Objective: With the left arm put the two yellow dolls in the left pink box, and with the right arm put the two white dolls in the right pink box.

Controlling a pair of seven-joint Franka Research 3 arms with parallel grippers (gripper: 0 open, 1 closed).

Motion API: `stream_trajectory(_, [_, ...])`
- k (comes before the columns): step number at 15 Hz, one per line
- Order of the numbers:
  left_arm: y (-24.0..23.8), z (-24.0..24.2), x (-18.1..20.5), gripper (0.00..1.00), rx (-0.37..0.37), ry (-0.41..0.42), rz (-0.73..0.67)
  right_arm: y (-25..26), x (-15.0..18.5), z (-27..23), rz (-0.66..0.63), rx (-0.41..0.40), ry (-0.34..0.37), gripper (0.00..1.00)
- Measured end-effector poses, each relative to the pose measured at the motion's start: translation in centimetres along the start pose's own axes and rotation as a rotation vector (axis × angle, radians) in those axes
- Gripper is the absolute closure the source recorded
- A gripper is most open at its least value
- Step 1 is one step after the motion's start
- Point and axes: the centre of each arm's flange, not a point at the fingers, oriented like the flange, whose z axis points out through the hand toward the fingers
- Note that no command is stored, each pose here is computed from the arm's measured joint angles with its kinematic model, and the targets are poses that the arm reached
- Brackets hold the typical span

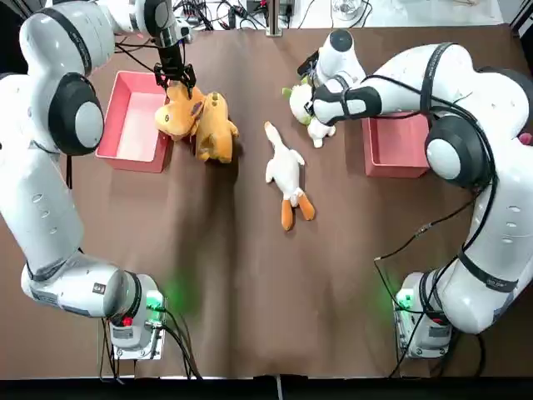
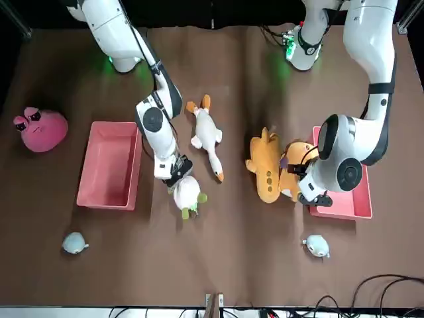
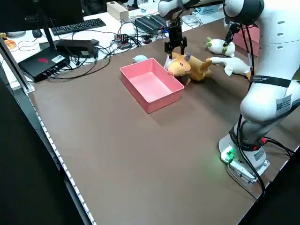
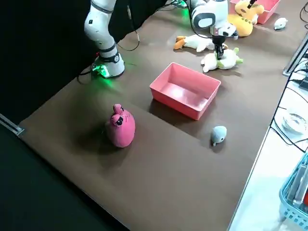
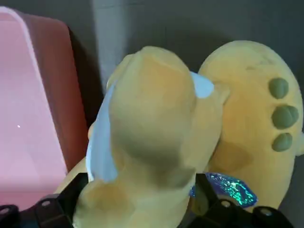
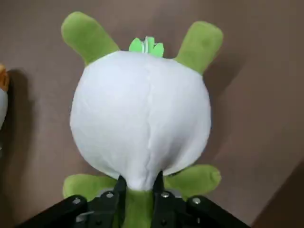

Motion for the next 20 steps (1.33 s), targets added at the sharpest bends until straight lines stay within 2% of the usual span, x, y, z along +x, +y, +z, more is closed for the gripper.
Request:
stream_trajectory(2, [-0.2,0.8,0.2,0.02,0.000,-0.012,-0.003,1.0,0.2,-2.2,0.029,-0.001,-0.025,0.87])
stream_trajectory(4, [-0.2,1.6,0.5,0.05,0.001,-0.025,-0.004,3.0,0.5,-6.5,0.079,-0.005,-0.051,0.89])
stream_trajectory(7, [-0.2,1.7,0.5,0.33,0.001,-0.026,-0.002,8.3,-1.1,-14.1,0.188,-0.015,-0.103,0.89])
stream_trajectory(10, [-0.1,1.3,0.6,0.58,0.001,-0.018,-0.003,14.5,-5.1,-18.9,0.305,-0.016,-0.183,0.91])
stream_trajectory(13, [0.0,0.5,0.6,0.81,-0.001,-0.005,-0.006,17.7,-10.7,-17.8,0.391,-0.003,-0.266,0.91])
stream_trajectory(16, [0.0,-1.1,-0.2,0.82,0.001,-0.023,-0.007,20.0,-15.4,-14.4,0.462,0.003,-0.300,0.91])
stream_trajectory(19, [-0.5,-3.8,-1.3,0.82,0.001,-0.041,-0.014,20.6,-17.4,-12.2,0.490,0.009,-0.316,0.91])
stream_trajectory(20, [-1.0,-5.8,-2.1,0.82,-0.002,-0.033,-0.022,19.9,-17.9,-10.1,0.484,0.009,-0.314,0.90])
